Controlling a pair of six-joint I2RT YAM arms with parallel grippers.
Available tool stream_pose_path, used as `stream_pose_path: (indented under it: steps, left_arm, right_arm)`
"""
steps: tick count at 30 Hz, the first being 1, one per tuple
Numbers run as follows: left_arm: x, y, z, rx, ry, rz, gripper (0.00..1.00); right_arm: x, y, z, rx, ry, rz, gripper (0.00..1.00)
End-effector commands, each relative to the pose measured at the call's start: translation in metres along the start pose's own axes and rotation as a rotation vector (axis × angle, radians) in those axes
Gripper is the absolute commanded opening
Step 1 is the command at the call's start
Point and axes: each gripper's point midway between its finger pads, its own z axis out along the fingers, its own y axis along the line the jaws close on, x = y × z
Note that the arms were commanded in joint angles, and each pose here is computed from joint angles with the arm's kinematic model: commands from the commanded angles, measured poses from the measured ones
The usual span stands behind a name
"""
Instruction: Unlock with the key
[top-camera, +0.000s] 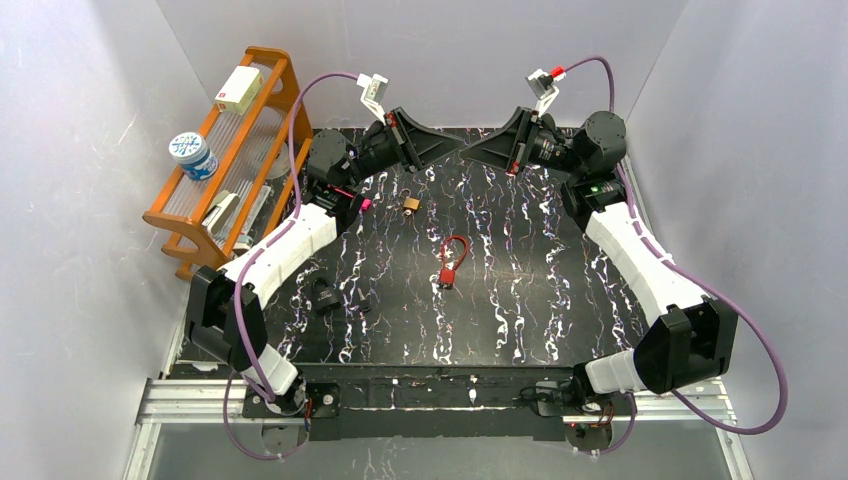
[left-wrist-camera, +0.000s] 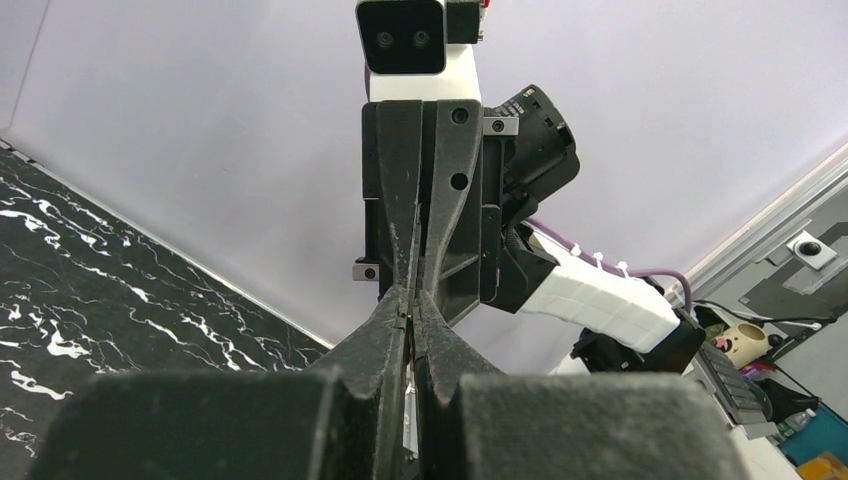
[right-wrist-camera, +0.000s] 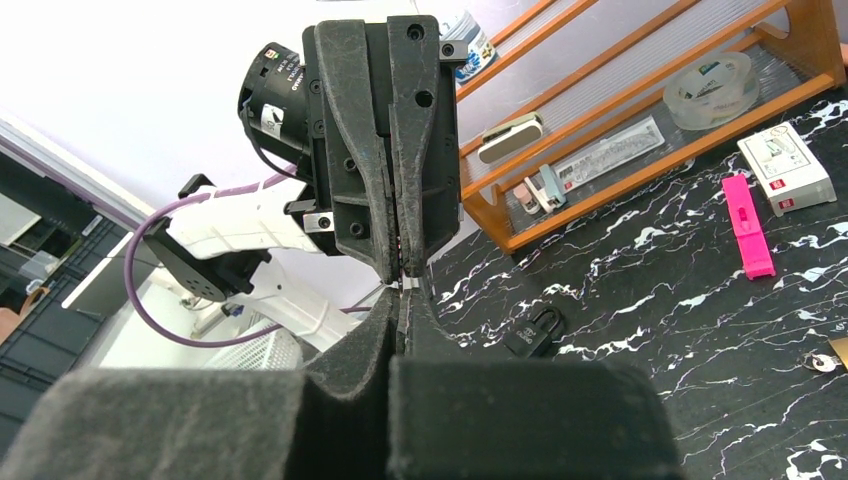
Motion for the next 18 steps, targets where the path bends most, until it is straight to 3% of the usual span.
stream_pose_path:
  steps: [1, 2, 4, 9, 15, 18]
  left_arm:
    - [-0.021, -0.027, 0.001, 0.049, -0.081, 0.070, 0.00]
    - [-0.025, -0.025, 0.000, 0.030, -0.106, 0.055, 0.03]
    - [-0.033, -0.012, -0.005, -0.035, -0.180, 0.018, 0.25]
    - [-0.045, 0.004, -0.020, -0.145, -0.286, 0.025, 0.55]
    - [-0.046, 0.037, -0.047, -0.394, -0.308, 0.092, 0.68]
    - [-0.033, 0.082, -0.076, -0.685, -0.265, 0.071, 0.70]
  right_arm:
    - [0.000, 0.004, 0.001, -0.010, -0.002, -0.021, 0.01]
    - [0.000, 0.003, 0.001, -0.006, -0.006, -0.022, 0.01]
    - [0.000, 0.001, 0.000, 0.007, -0.015, -0.022, 0.01]
    - [0.000, -0.003, -0.001, 0.031, -0.024, -0.019, 0.01]
    - [0.003, -0.008, -0.003, 0.061, -0.032, -0.010, 0.01]
    - [0.006, -0.015, -0.005, 0.095, -0.038, 0.005, 0.01]
